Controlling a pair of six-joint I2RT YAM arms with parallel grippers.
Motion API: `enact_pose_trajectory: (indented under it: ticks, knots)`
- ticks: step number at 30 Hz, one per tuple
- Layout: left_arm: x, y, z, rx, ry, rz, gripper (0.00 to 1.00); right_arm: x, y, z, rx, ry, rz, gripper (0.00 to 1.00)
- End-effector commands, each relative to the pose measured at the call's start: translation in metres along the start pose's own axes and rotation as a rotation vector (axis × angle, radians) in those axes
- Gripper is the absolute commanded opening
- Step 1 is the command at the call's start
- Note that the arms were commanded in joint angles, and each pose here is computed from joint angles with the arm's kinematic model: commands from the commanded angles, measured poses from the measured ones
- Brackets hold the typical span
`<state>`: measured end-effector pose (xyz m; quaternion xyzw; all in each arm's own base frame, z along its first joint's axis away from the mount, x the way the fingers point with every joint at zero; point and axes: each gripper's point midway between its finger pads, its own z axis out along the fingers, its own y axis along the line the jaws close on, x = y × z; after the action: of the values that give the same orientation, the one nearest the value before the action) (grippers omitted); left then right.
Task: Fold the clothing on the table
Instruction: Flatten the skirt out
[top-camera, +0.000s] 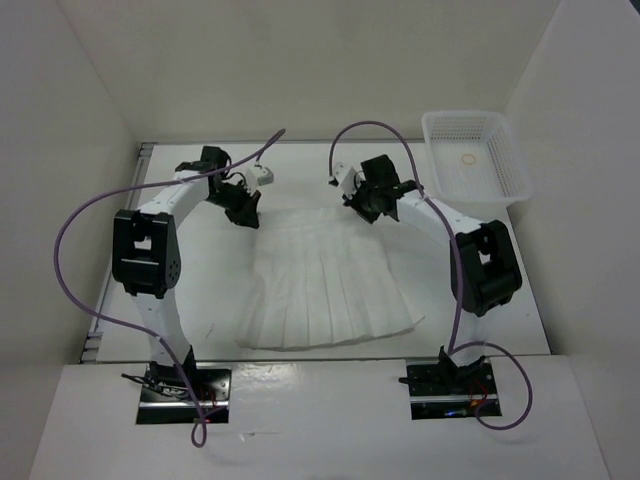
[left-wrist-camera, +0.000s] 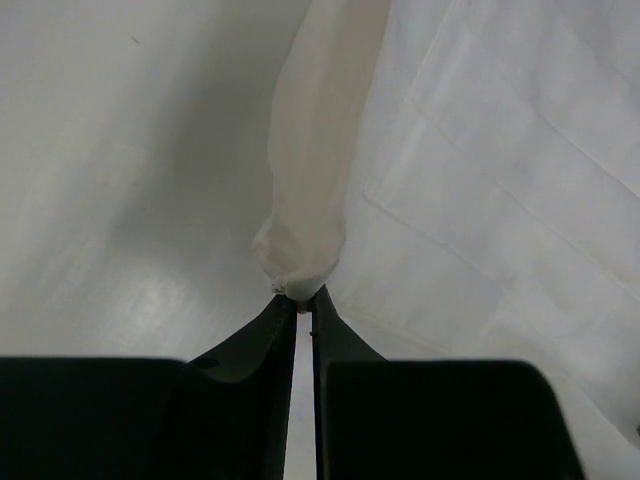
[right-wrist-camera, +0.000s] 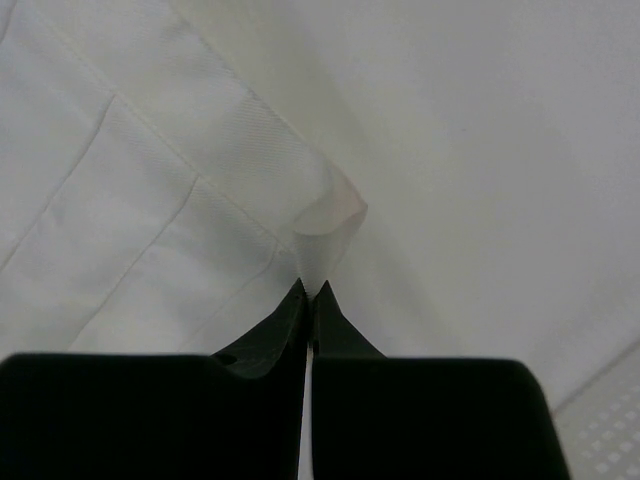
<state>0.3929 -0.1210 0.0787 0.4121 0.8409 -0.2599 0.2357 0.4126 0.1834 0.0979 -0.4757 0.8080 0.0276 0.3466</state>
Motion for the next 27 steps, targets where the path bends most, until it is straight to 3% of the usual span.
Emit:
enact_pose_trajectory:
  ticks: [1, 6, 7, 9, 10, 11, 13, 14, 16, 18, 22, 27]
  knots:
    - [-0.03, 0.034, -0.018, -0.125, -0.047, -0.021, 0.13, -0.003, -0.072, 0.005, 0.205, 0.021, 0.068, 0.0]
    - [-0.044, 0.061, -0.01, -0.16, -0.048, -0.05, 0.14, -0.011, -0.099, 0.023, 0.242, 0.026, 0.101, 0.0]
    - [-0.047, 0.065, -0.008, -0.162, -0.052, -0.062, 0.16, -0.005, -0.096, 0.032, 0.225, 0.049, 0.104, 0.04]
    - [-0.053, 0.074, -0.004, -0.167, -0.06, -0.065, 0.21, -0.009, -0.101, 0.032, 0.241, 0.041, 0.121, 0.3]
    - [-0.051, 0.077, 0.0, -0.164, -0.056, -0.068, 0.34, -0.005, -0.098, 0.038, 0.233, 0.053, 0.133, 0.47]
    - [-0.053, 0.079, 0.001, -0.165, -0.059, -0.08, 0.4, -0.005, -0.098, 0.038, 0.233, 0.053, 0.133, 0.57]
    - [-0.059, 0.084, -0.001, -0.184, -0.066, -0.085, 0.47, -0.007, -0.099, 0.038, 0.24, 0.041, 0.144, 0.64]
    - [-0.058, 0.085, -0.002, -0.193, -0.062, -0.098, 0.64, -0.009, -0.1, 0.038, 0.245, 0.032, 0.159, 0.71]
    - [-0.069, 0.093, -0.014, -0.23, -0.09, -0.088, 0.88, -0.012, -0.109, 0.03, 0.276, 0.016, 0.181, 0.74]
    - [-0.079, 0.092, -0.023, -0.257, -0.121, -0.106, 0.96, -0.016, -0.123, 0.011, 0.311, -0.014, 0.217, 0.74]
    - [-0.098, 0.099, -0.064, -0.368, -0.222, -0.163, 1.0, -0.022, -0.143, -0.015, 0.332, -0.096, 0.329, 0.74]
    - [-0.079, 0.083, -0.045, -0.258, -0.278, -0.352, 1.0, -0.018, -0.151, -0.02, 0.279, -0.162, 0.477, 0.73]
